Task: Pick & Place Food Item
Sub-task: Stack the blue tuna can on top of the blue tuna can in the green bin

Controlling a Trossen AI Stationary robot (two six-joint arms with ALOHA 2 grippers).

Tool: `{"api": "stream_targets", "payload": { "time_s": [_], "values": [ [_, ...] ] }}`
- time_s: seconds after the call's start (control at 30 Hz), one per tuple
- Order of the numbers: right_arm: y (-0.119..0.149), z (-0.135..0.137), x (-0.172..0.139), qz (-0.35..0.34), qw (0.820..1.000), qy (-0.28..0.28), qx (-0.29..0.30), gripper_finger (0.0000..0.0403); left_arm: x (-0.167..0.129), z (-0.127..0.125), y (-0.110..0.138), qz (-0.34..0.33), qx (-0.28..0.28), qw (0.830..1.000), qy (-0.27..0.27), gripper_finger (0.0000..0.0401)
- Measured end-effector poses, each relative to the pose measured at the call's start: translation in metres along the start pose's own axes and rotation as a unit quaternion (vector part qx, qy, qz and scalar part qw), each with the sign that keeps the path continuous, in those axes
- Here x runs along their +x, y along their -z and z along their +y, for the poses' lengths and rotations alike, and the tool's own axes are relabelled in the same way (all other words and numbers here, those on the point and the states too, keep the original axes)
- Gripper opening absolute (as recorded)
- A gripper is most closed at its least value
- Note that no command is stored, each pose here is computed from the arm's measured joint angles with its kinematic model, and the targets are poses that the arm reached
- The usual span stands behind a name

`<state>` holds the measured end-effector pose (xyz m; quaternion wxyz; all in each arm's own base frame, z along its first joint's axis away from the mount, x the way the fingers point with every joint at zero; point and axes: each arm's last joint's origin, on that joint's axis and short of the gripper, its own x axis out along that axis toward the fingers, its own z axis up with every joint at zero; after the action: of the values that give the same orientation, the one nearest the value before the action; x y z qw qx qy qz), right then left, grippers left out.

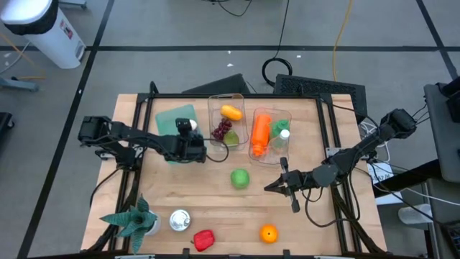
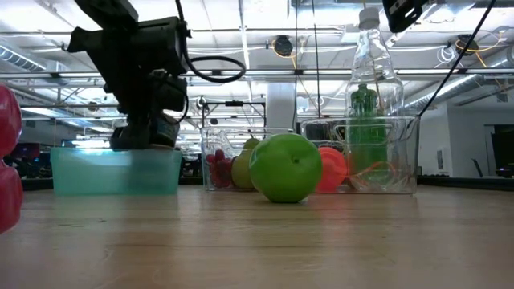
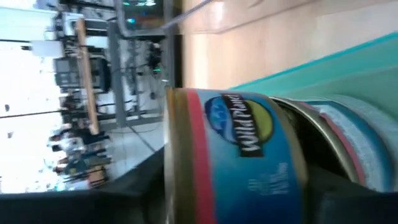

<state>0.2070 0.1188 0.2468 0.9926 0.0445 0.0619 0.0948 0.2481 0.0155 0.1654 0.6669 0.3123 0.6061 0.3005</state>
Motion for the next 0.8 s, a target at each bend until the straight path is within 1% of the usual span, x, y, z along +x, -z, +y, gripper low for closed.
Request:
{"api": "stream_targets", "payload": {
  "time_s": [0.07,0.13,0.23,0.37,0.63,0.8],
  "values": [
    [0.000,0.000,0.000,0.000,1.000,0.000,0.000,0.0000,-0.002,-0.001,0.000,-0.003,0.001,1.000,0.012,0.0267],
    [0.000,0.000,0.000,0.000,1.000,0.000,0.000,0.0000,-0.004,-0.002,0.001,-0.005,0.010,1.000,0.012,0.0300],
    [0.000,0.000,0.000,0.000,1.000,0.000,0.000,0.0000,-0.007,-0.005,0.001,-0.008,0.018,1.000,0.008,0.0324],
    [0.000,0.000,0.000,0.000,1.000,0.000,0.000,0.0000,-0.011,-0.005,0.001,-0.004,0.025,1.000,0.013,0.0325],
    [0.000,0.000,0.000,0.000,1.000,0.000,-0.001,0.0000,-0.024,-0.002,-0.003,0.000,0.035,0.998,0.051,0.0294],
    [0.000,0.000,0.000,0.000,1.000,0.000,-0.002,0.0000,-0.025,-0.002,-0.003,0.000,0.032,0.998,0.062,0.0285]
  ]
}}
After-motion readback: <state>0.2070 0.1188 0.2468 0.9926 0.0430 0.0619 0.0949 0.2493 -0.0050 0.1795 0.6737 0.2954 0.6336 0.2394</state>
